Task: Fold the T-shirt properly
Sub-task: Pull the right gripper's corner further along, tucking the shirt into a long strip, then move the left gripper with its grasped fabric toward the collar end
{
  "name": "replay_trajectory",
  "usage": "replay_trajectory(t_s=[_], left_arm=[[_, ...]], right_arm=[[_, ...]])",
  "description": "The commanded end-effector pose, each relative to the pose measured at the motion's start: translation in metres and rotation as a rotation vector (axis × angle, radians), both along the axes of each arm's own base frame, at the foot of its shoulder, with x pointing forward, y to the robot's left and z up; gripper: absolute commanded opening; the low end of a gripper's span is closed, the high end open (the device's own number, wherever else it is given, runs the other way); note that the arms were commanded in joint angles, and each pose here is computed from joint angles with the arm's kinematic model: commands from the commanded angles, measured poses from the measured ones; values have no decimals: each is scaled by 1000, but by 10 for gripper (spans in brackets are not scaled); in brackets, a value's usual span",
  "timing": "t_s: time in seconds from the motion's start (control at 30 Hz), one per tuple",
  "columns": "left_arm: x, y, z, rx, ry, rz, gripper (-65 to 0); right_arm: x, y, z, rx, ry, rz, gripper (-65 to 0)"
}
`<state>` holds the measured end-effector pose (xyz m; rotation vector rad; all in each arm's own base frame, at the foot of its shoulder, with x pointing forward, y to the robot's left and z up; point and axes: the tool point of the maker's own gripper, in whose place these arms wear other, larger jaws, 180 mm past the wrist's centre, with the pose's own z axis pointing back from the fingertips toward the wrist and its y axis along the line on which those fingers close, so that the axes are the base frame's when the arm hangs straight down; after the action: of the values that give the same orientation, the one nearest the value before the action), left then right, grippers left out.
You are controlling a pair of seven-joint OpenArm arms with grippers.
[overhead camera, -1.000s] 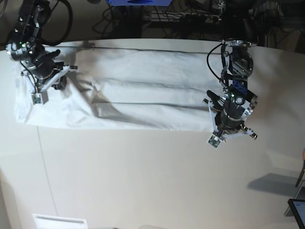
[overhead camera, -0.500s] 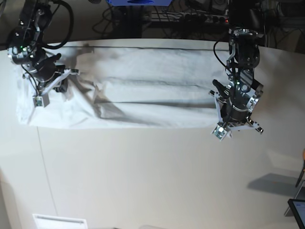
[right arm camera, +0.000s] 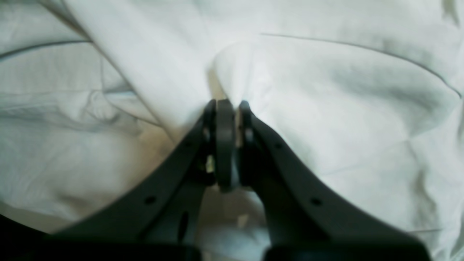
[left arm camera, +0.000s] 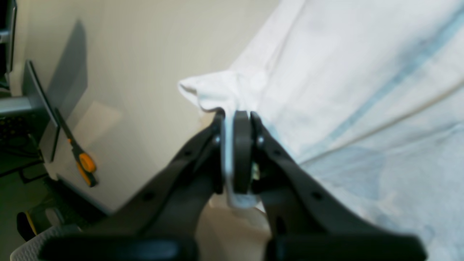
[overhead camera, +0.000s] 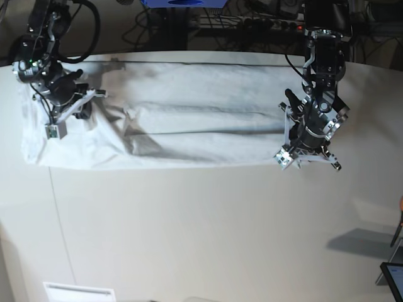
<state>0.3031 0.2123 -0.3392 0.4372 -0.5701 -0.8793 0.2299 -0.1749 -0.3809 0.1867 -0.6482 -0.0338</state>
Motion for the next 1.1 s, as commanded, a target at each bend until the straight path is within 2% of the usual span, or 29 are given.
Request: replay_trajectory(t_s=[0.0, 0.13, 0.47, 0.57, 0.7, 1.07], left_arm=[[6, 5, 12, 20, -35, -3, -650], [7, -9, 12, -16, -72, -91, -650], [-20, -26, -15, 79, -51, -253, -650], [-23, -30, -16, 61, -64, -279, -650], [-23, -30, -15, 73, -78, -314, -650], [-22, -42, -7, 24, -132, -440, -650]], right_arm=[[7, -2, 9, -6, -38, 2, -647], [7, -2, 9, -8, -38, 0, -647], [10, -3, 9, -6, -43, -1, -647], [11, -3, 10, -6, -44, -3, -647], [11, -8, 9, -1, -34, -53, -647], [11, -9, 9, 0, -32, -62, -647]])
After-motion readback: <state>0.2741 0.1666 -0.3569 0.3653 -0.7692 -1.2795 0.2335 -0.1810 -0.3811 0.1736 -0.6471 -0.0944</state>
